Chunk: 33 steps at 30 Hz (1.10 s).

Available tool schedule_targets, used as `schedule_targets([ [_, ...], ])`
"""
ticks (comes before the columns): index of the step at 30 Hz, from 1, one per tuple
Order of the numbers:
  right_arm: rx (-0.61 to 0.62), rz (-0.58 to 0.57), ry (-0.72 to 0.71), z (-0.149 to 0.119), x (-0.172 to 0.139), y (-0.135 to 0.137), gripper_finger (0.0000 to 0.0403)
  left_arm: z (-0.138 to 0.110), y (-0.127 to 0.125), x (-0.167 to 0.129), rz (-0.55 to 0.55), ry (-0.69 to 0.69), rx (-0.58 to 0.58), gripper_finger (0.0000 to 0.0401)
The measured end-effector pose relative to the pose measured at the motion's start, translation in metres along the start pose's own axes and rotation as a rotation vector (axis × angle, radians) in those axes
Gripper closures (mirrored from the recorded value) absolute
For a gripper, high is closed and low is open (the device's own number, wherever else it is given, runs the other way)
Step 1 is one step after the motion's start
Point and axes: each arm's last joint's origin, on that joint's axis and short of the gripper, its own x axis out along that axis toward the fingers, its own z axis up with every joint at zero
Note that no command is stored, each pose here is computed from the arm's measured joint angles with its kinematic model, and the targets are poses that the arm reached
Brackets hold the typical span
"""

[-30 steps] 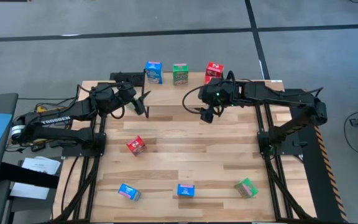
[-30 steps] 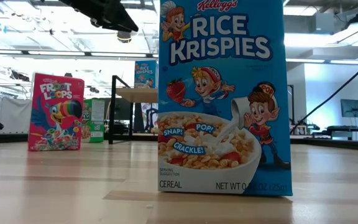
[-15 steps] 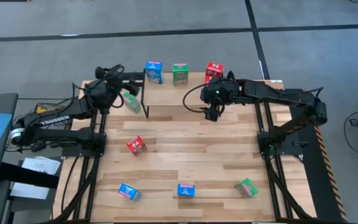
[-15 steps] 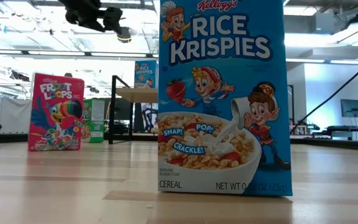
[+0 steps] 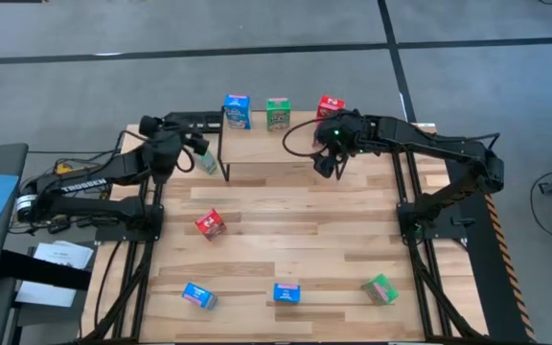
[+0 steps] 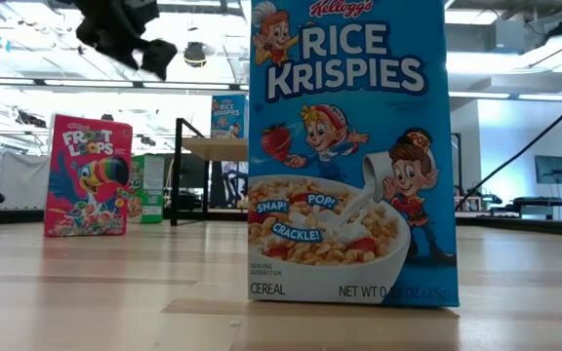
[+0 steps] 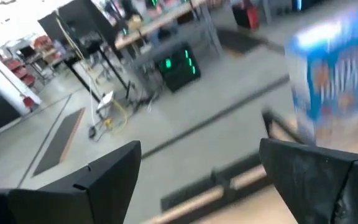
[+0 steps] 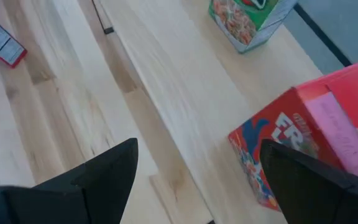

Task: Stack cereal on shelf
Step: Put the top green cereal box on the shelf aligned with the green cereal box

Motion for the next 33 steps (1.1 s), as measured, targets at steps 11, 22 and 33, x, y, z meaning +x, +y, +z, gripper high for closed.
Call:
schedule_targets([
  [11, -0.051, 0.074, -0.001, -0.004, -0.007, 0.031, 0.0045, -0.019, -0.003, 0.000, -0.106, 0.110, 0.034, 0.0081],
  [22, -0.123, 0.142, -0.007, -0.010, -0.015, 0.059, 0.0045, -0.010, -0.004, 0.009, -0.320, 0.011, 0.349, 0.0081],
  [33, -0.198, 0.144, -0.010, -0.011, -0.015, 0.060, 0.0045, 0.025, 0.036, 0.022, -0.576, -0.030, 0.381, 0.0081],
])
